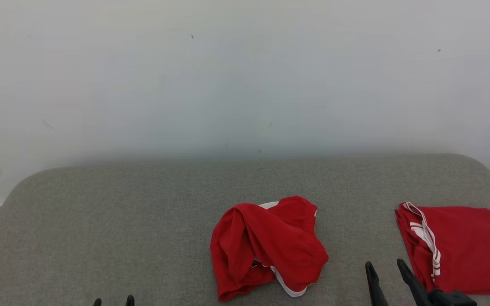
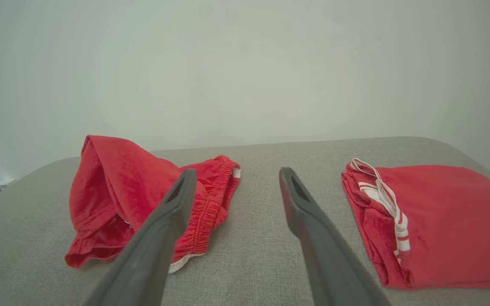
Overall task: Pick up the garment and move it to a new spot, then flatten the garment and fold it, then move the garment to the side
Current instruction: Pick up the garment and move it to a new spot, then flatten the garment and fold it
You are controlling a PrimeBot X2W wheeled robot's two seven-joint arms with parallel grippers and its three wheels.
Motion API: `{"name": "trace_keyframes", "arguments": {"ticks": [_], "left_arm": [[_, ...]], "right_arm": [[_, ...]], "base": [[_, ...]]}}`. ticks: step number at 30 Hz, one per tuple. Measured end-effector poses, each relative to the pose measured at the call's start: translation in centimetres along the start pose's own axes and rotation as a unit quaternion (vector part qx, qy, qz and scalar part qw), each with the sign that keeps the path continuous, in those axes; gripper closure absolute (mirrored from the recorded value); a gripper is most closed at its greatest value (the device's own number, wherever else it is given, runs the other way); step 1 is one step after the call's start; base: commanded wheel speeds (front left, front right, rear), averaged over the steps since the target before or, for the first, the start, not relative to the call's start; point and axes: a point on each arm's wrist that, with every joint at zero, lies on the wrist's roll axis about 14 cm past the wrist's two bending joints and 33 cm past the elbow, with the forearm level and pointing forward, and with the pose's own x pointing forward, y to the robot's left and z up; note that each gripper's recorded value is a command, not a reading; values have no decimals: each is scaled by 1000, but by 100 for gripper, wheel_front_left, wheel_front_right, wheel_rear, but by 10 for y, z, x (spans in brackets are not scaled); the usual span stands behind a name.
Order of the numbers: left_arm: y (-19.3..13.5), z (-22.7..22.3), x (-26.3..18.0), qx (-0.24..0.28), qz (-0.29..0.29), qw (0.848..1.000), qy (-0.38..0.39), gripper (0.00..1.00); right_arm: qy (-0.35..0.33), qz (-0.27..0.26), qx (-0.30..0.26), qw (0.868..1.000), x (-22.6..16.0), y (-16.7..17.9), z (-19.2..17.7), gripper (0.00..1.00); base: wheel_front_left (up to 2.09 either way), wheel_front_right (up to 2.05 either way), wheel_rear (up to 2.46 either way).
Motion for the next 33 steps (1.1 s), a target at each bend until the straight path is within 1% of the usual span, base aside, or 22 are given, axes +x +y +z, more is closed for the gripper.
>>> {"name": "trace_keyframes", "arguments": {"ticks": [6,18,19,21,25,28,33], "left_arm": [[4,-3,-1,-4,4,1000,3,0],[8,-1,1,-9,6,1000,-1,0],[7,-2,2,-13,7,1000,-1,0],[4,-1,3,-40,8,999,-5,0],[-14,-5,12,-45,-25,999,4,0],[-35,-12,24,-69,-52,996,23,0],[-93,-20,52,-68,-140,986,56,0]], "right_arm": [[7,11,4,1000,0,8,-6,0],[10,8,5,1000,1,6,-7,0],[10,7,5,1000,0,5,-7,0],[10,7,5,1000,0,5,-7,0],[7,2,5,1000,-1,3,-3,0],[2,-8,5,1000,-2,-3,1,0],[6,-37,5,999,-12,-19,-1,0]], "base": [[0,0,0],[0,0,0],[0,0,0],[0,0,0],[0,0,0],[0,0,0],[0,0,0]]}}
